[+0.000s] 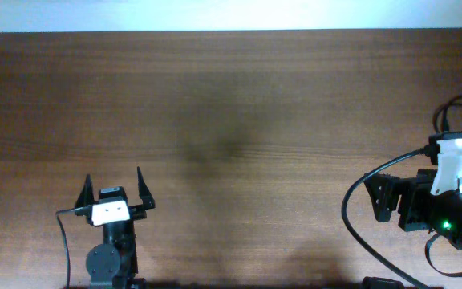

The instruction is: Untangle cables

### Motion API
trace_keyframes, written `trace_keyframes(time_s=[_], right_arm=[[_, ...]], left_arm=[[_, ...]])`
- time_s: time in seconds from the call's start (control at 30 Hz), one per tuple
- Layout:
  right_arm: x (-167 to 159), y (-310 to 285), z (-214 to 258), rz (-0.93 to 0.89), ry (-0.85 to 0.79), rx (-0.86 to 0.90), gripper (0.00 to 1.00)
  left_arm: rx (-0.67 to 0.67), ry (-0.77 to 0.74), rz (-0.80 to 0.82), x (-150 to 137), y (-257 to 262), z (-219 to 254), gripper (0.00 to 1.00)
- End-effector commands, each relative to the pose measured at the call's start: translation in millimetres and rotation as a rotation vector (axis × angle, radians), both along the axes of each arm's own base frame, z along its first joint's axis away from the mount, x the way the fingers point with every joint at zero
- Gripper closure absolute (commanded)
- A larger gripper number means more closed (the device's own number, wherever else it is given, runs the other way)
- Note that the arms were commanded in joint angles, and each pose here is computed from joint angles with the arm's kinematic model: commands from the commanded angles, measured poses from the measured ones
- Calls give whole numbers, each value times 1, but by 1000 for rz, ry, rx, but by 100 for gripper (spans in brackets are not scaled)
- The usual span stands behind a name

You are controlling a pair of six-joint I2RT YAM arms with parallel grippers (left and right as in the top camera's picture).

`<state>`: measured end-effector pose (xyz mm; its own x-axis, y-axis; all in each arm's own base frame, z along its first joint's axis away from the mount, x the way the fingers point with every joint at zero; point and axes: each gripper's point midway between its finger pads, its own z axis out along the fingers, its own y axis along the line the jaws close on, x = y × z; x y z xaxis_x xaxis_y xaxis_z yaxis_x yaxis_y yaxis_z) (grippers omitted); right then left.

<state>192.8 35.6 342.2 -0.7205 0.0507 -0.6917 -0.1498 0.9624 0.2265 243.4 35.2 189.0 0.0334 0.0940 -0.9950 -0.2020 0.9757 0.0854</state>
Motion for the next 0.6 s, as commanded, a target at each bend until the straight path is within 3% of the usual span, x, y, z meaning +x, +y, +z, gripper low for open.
trace_keyframes(time_s=[0.0, 0.2, 0.57], right_arm=[[0, 0, -1, 6, 1, -8, 1], [0, 0, -1, 6, 1, -8, 1], [0, 0, -1, 6, 1, -8, 1]], left_arm=[[64, 144, -33, 0, -5, -33, 1], [-83, 114, -76, 1, -13, -32, 1], [-83, 114, -86, 1, -14, -31, 1]])
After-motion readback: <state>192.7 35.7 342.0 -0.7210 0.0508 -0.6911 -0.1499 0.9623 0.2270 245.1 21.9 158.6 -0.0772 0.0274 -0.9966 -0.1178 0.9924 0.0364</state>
